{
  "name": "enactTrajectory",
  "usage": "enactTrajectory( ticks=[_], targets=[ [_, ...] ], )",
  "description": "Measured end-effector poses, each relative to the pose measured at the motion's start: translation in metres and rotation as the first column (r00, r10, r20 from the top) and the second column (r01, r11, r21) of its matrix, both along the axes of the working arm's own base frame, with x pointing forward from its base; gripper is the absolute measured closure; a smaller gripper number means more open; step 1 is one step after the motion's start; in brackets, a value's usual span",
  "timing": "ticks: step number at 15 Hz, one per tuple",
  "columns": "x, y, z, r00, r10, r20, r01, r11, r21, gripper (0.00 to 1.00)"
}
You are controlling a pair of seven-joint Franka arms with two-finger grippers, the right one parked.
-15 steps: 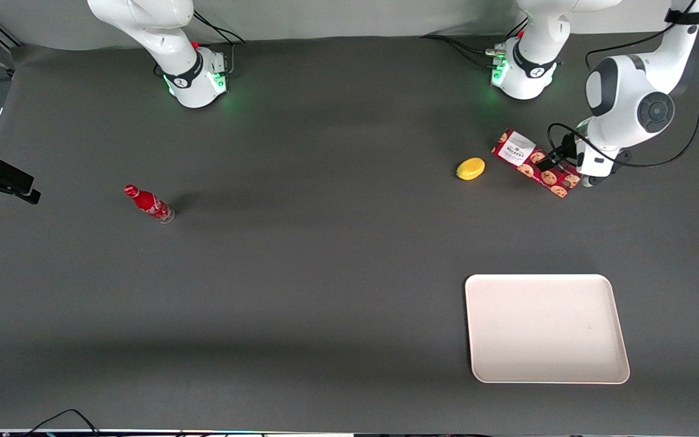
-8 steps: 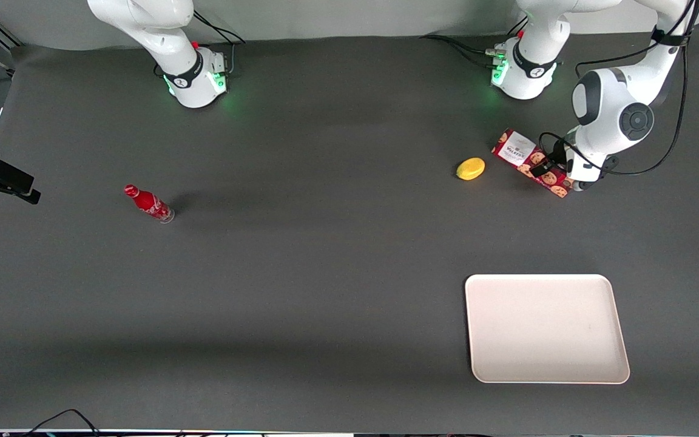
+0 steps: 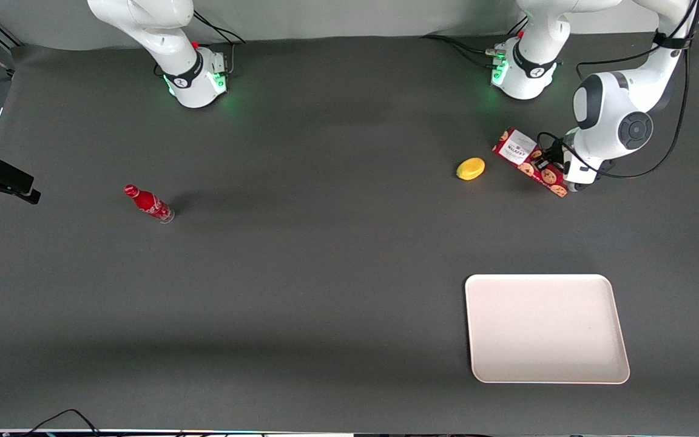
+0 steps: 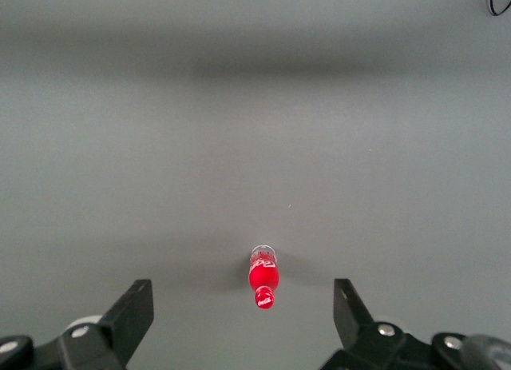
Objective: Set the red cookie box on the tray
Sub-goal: 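Lift the cookie box with the left gripper and carry it toward the tray, then lower the held cookie box onto the white tray's rim edge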
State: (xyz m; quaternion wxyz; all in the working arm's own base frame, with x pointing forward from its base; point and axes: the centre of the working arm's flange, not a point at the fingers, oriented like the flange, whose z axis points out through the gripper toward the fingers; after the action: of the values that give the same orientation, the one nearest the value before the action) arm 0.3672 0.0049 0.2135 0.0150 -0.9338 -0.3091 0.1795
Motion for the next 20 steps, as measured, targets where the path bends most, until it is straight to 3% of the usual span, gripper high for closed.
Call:
enactTrajectory(
  ticks=[3, 7, 11, 15, 20],
  targets=[
    [0.004, -0.006, 0.003, 1.000, -0.029, 0.002, 0.029, 1.000, -0.005, 0.92],
    [0.030, -0.007, 0.027, 0.994, -0.110, 0.014, 0.110, 0.993, -0.041, 0.95],
    [0.092, -0.009, 0.101, 0.982, -0.176, 0.064, 0.180, 0.981, -0.066, 0.95],
    [0.155, -0.010, 0.190, 0.941, -0.291, 0.175, 0.307, 0.949, -0.069, 0.95],
    [0.251, -0.005, 0.259, 0.841, -0.464, 0.278, 0.479, 0.878, 0.018, 0.95]
  ],
)
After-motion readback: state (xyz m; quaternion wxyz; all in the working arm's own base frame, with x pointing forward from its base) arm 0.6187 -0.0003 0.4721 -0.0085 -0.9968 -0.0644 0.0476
